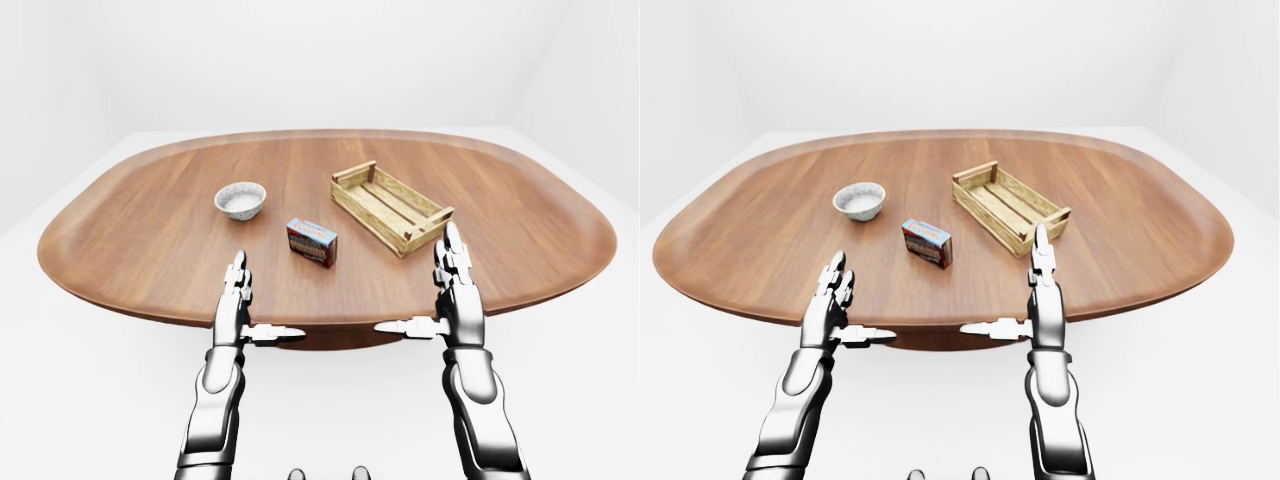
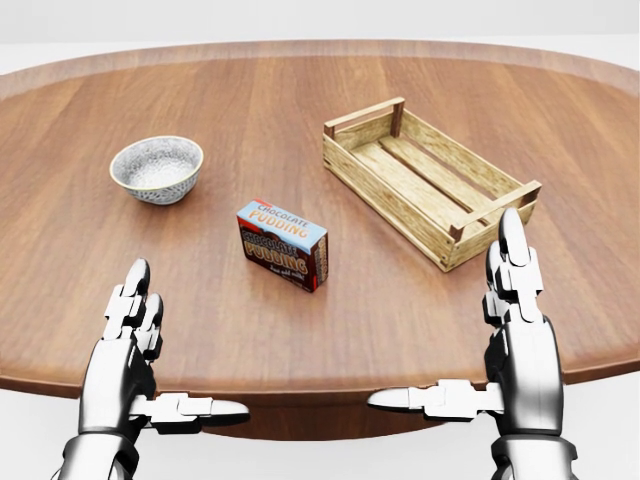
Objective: Pick up the chocolate pudding and put it in the tray.
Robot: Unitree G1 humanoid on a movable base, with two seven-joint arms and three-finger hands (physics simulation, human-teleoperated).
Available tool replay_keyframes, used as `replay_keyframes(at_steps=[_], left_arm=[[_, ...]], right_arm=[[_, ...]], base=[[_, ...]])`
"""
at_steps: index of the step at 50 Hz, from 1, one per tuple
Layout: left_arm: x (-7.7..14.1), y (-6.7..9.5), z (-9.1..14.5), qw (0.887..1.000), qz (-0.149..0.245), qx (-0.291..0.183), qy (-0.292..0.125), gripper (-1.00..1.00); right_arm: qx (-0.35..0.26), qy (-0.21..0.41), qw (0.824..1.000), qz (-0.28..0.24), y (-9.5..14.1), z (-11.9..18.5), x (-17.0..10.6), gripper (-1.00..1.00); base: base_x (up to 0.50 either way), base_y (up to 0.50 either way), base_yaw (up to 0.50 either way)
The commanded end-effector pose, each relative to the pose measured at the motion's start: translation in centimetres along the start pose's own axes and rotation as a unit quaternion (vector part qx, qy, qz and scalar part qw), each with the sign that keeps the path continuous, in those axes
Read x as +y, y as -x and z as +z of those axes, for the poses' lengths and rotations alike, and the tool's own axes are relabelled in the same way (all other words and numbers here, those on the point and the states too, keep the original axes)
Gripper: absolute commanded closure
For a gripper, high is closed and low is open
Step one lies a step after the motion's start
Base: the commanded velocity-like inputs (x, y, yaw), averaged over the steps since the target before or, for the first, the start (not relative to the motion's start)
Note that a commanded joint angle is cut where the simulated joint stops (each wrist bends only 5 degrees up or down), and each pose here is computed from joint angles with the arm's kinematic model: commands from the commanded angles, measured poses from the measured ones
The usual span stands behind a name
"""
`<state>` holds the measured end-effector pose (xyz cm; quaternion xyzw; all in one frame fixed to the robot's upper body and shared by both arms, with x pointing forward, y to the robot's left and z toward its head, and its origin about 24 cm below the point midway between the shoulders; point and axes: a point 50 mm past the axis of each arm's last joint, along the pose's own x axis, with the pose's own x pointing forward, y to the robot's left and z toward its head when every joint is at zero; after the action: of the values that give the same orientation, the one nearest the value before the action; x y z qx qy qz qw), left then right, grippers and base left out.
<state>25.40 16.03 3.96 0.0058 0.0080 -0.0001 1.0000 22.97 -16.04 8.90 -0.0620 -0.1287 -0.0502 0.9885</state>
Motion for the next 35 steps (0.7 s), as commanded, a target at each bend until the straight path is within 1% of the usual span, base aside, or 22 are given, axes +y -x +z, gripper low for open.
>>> replay_keyframes(at_steps=[1, 35], left_arm=[[0.0, 0.0, 0.0, 1.0, 0.0, 0.0, 0.0, -1.0], [0.0, 0.0, 0.0, 1.0, 0.0, 0.0, 0.0, -1.0]], right_arm=[[0.002, 0.0, 1.0, 0.001, -0.02, -0.12, 0.01, -1.0], [0.004, -0.004, 1.0, 0.002, 0.0, -0.17, 0.02, -1.0]], base=[[0.17, 0.0, 0.0], [0.17, 0.0, 0.0]])
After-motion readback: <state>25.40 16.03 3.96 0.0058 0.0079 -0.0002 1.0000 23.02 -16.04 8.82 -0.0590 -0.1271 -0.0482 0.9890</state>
